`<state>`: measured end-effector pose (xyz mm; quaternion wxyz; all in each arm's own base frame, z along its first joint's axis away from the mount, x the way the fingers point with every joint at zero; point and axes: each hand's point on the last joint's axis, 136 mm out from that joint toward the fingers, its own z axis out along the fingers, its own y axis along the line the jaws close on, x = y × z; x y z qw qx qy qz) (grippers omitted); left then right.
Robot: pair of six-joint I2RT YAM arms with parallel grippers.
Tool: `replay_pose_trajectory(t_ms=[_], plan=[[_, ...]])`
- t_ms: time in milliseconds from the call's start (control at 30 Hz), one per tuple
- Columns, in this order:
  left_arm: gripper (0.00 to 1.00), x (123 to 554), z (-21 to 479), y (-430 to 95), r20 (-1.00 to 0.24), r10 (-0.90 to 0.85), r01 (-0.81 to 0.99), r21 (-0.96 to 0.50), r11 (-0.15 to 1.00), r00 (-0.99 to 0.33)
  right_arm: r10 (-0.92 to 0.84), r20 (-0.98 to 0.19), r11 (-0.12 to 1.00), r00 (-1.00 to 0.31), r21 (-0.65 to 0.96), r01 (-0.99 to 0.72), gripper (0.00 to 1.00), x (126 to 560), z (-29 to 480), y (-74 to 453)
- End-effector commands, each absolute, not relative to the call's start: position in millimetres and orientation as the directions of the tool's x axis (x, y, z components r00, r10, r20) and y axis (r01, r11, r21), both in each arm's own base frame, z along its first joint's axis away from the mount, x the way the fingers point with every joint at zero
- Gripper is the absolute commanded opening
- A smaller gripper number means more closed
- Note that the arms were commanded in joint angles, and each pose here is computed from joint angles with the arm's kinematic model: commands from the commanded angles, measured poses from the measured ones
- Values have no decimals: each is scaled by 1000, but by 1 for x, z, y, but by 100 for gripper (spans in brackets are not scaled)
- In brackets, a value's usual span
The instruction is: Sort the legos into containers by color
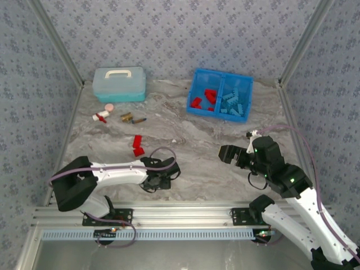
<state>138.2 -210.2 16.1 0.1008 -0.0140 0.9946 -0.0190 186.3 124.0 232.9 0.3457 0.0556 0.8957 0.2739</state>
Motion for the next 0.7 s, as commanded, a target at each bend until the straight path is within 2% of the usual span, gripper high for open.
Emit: replay_pose_trajectory(t_ms=[0, 100, 200, 267, 433, 533, 667], plan=[[53, 139, 17, -209, -202, -37, -27, -52, 998, -979, 299, -575, 838, -762, 540, -78, 100, 185, 231, 125], [52, 150, 50, -222, -262, -37, -7, -116, 993, -964, 299, -575, 838, -762, 540, -78, 100, 185, 232, 125], [52, 170, 102, -232, -383, -22, 49, -175, 983, -924, 301, -578, 838, -758, 540, -78, 100, 185, 234, 124], [52, 192, 139, -243, -484, -14, 98, -206, 974, -875, 303, -584, 837, -753, 541, -83, 100, 186, 236, 125], [51, 262, 203, -272, -631, -34, 167, -255, 952, -775, 308, -584, 835, -751, 544, -81, 100, 187, 237, 125], [51, 307, 230, -302, -670, -16, 217, -263, 940, -742, 308, -588, 836, -748, 542, -82, 100, 187, 239, 124], [52, 368, 231, -345, -647, 28, 258, -264, 929, -762, 305, -597, 846, -742, 528, -78, 100, 186, 242, 120]])
